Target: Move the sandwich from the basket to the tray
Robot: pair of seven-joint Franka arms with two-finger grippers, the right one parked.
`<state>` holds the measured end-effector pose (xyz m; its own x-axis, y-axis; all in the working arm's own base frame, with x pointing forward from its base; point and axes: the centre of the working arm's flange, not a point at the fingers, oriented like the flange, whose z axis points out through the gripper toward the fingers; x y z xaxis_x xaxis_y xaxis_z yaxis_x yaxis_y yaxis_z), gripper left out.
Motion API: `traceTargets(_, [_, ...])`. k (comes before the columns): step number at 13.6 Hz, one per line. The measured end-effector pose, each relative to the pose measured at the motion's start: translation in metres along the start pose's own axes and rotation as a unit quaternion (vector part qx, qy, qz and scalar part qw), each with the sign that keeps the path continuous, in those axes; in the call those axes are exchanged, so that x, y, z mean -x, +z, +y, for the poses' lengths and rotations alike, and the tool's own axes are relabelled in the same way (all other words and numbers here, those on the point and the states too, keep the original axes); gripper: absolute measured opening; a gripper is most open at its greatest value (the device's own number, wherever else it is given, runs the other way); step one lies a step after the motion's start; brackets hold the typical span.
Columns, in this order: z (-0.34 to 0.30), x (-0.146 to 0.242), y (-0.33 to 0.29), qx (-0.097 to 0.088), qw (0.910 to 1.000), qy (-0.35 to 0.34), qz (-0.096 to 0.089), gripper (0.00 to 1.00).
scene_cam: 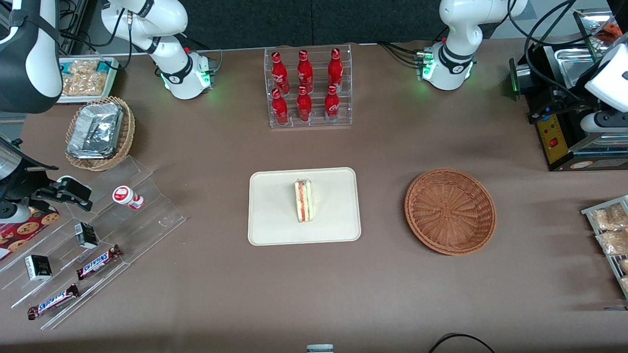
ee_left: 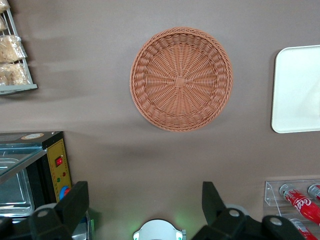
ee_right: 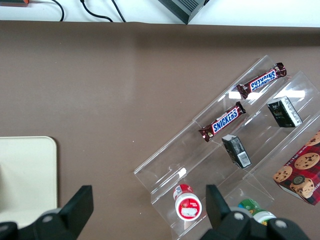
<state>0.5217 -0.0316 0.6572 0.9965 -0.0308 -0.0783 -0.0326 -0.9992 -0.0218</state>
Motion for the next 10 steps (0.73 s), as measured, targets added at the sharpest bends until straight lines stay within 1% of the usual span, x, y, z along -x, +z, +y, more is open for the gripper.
traceTargets(3, [-0.0079,0.0014,-0.0073,0.001,1.0,-0.007,0.005,1.0])
traceTargets(5, [-0.0081,0.0027,-0.0065,0.001,1.0,-0.007,-0.001,1.0])
traceTargets(10, [-0.0078,0.0014,-0.0034,0.001,1.0,-0.007,-0.006,1.0])
